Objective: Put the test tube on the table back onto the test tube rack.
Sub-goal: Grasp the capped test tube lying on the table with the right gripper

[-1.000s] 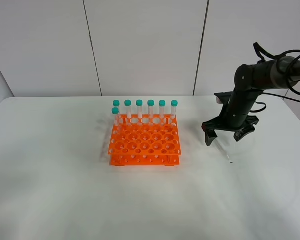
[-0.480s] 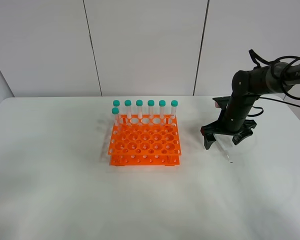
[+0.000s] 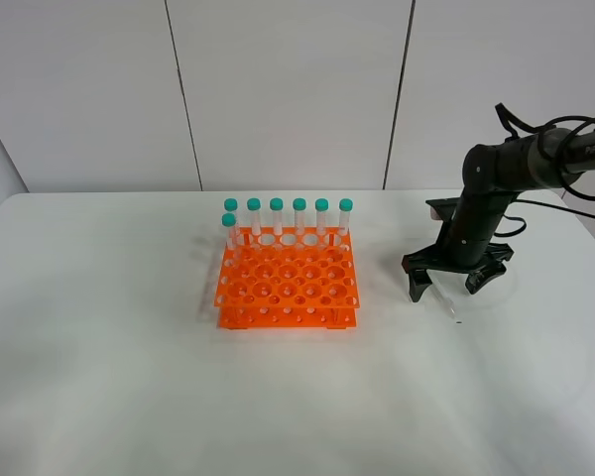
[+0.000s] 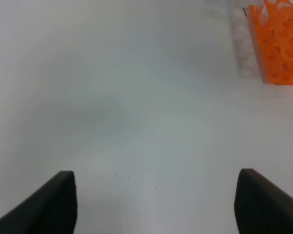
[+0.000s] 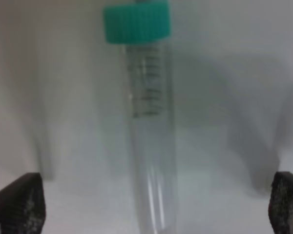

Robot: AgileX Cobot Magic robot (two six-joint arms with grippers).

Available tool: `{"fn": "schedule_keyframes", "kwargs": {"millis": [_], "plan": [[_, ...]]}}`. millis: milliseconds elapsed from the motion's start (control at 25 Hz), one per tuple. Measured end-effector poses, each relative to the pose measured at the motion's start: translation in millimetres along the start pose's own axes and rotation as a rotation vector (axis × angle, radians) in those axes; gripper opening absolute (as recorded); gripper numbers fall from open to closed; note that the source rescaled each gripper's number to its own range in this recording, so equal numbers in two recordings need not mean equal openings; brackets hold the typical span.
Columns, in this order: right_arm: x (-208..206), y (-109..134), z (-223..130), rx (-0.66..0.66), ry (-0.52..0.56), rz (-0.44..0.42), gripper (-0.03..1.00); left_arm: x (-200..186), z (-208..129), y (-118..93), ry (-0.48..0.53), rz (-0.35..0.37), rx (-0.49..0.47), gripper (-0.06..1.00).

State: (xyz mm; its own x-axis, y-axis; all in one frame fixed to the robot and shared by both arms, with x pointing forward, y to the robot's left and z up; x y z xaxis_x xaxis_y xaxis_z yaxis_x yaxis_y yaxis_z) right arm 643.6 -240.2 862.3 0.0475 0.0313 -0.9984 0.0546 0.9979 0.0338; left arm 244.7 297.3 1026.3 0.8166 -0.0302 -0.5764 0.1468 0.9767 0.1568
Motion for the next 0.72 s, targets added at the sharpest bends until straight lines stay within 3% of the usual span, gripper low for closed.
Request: {"fn": "schedule_keyframes", "kwargs": {"millis": [480,560,600,680,720], "plan": [[6.9,1.1,-2.4,0.010,0.031,0.014,0.97,0.3,-0.2,0.0,0.001,0.000,0.000,1.00],[6.9,1.1,-2.4,0.009,0.031,0.014,0.86,0.3,-0.2,0.0,0.001,0.000,0.000,1.00],[6.9,1.1,-2.4,0.008,0.031,0.014,0.75,0.3,-0.2,0.0,0.001,0.000,0.000,1.00],[7.4,0.6,-2.5,0.002,0.032,0.010,0.43,0.3,-0.2,0.0,0.001,0.000,0.000,1.00],[7.4,0.0,-2.6,-0.002,0.033,0.004,0.18,0.3,-0.2,0.0,0.001,0.000,0.000,1.00]]}}
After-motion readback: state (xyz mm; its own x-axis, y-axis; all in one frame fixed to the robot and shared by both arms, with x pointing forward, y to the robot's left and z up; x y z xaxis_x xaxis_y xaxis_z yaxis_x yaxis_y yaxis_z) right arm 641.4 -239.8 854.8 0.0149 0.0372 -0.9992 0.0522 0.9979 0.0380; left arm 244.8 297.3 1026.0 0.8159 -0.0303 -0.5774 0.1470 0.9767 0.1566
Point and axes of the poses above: a point on each arm's last joint axis where the gripper is mounted, x pointing out along that axis toward the gripper, y along the wrist's bending axis when the last joint is at zero, z = x × y, the point moved 2 cm from there along x, pointing out along that axis toward the gripper, and after that the axes turned 14 degrees about x, right-handed, at the moved point
